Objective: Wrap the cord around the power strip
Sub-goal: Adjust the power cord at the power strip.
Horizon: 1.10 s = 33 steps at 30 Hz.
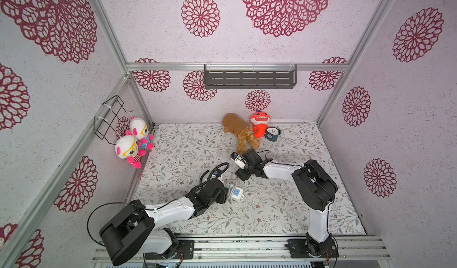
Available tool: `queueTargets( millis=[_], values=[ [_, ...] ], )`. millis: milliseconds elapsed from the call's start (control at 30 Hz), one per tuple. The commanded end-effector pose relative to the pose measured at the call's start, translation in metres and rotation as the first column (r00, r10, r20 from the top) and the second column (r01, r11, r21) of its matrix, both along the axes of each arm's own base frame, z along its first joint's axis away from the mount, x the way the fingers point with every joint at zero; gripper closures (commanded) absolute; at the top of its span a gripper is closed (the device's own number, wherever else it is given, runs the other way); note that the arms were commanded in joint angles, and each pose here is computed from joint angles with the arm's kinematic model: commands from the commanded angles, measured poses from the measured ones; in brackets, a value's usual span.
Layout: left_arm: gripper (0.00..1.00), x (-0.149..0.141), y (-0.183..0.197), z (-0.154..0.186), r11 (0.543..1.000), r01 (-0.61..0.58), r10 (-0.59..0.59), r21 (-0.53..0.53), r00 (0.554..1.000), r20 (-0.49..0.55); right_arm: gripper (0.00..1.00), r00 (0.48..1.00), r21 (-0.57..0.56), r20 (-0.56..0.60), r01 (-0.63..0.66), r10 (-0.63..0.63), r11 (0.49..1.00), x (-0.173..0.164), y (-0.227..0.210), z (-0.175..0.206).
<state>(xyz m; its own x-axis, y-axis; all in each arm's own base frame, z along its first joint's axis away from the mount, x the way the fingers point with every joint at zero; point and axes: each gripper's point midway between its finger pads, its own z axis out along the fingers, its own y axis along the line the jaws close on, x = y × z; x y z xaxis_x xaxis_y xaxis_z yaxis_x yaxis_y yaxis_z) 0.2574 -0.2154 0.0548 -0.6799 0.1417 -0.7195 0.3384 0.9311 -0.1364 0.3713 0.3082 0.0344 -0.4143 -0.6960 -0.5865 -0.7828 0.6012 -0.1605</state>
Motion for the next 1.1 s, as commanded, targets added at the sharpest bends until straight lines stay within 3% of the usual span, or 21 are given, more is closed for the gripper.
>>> queueTargets(
  millis=[0, 167, 367, 700, 1067],
  values=[
    [0.34, -0.014, 0.019, -0.019, 0.997, -0.003, 0.006, 0.083, 0.999, -0.042, 0.25, 1.0, 0.039, 0.009, -0.01, 0.01, 0.999, -0.007, 0.007, 0.018],
    [0.34, -0.021, 0.026, -0.033, 0.996, -0.015, 0.022, 0.091, 0.998, -0.066, 0.25, 1.0, 0.011, -0.007, 0.008, -0.008, 1.0, -0.017, 0.003, 0.011],
    [0.34, -0.026, 0.032, -0.047, 0.995, -0.025, 0.034, 0.098, 0.995, -0.091, 0.24, 0.997, -0.047, 0.074, 0.025, -0.021, 0.999, -0.006, -0.007, 0.041],
    [0.35, -0.031, 0.034, -0.055, 0.995, -0.037, 0.048, 0.092, 0.992, -0.114, 0.24, 0.992, 0.048, 0.125, -0.024, 0.017, 0.999, -0.015, 0.015, 0.086],
    [0.36, -0.036, 0.037, -0.062, 0.994, -0.057, 0.072, 0.097, 0.986, -0.15, 0.24, 1.0, 0.097, 0.008, -0.004, 0.004, 0.995, -0.043, 0.018, 0.043]
  ],
)
